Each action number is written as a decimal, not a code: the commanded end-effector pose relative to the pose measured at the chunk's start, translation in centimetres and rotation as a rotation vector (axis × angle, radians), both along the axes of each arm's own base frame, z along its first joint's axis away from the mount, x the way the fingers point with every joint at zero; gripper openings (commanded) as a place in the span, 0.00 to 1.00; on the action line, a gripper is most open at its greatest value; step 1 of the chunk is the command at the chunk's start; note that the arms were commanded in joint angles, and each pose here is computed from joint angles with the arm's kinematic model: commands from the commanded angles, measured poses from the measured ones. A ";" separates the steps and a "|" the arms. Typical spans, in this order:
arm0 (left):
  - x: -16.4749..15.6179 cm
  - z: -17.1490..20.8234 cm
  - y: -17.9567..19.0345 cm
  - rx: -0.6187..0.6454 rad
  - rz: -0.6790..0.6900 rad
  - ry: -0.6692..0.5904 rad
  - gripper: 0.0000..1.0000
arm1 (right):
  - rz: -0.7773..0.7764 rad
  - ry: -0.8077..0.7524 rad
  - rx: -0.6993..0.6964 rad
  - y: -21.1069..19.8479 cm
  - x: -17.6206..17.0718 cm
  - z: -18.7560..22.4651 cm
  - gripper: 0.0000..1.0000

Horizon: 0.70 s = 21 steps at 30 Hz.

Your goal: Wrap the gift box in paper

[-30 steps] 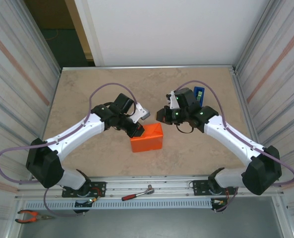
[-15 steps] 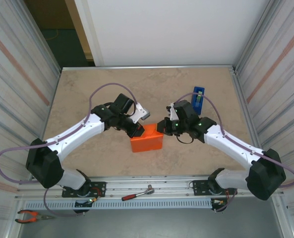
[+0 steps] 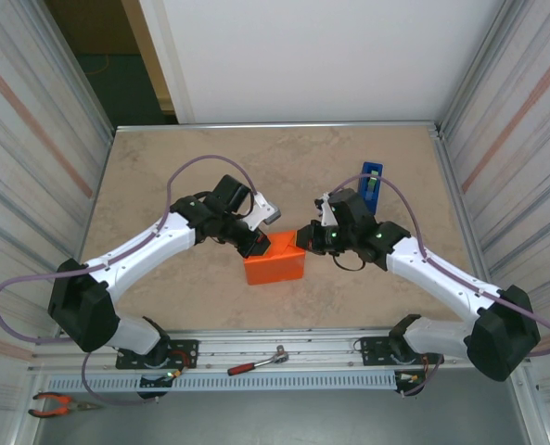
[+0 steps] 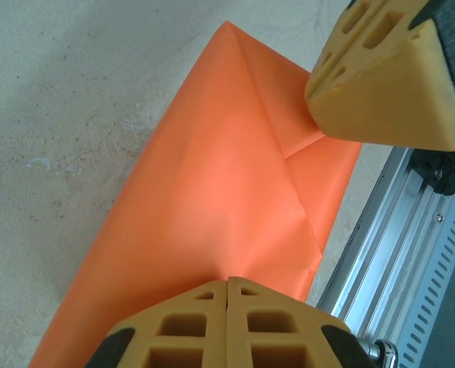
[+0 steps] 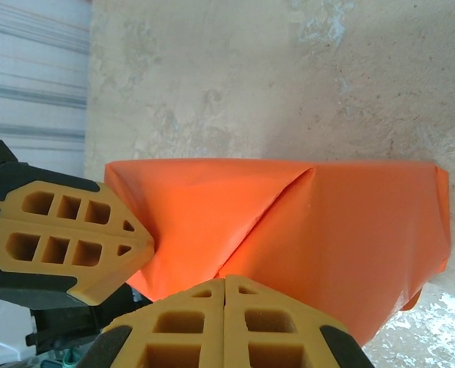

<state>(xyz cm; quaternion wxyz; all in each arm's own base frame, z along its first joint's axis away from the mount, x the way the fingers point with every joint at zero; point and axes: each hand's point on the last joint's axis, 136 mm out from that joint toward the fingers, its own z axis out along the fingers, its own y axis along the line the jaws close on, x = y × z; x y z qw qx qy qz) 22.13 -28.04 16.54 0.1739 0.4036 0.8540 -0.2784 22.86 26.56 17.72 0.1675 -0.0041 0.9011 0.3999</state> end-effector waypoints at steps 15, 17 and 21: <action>-1.8 -4.4 1.7 0.137 -0.011 0.092 0.00 | -0.086 -0.062 0.004 -3.4 2.6 3.7 0.00; -1.8 -4.4 1.8 0.139 -0.008 0.087 0.00 | -0.147 -0.074 0.018 -5.4 4.3 4.7 0.02; -1.8 -4.4 1.9 0.145 -0.005 0.083 0.00 | -0.289 -0.090 0.021 -10.0 7.6 5.6 0.25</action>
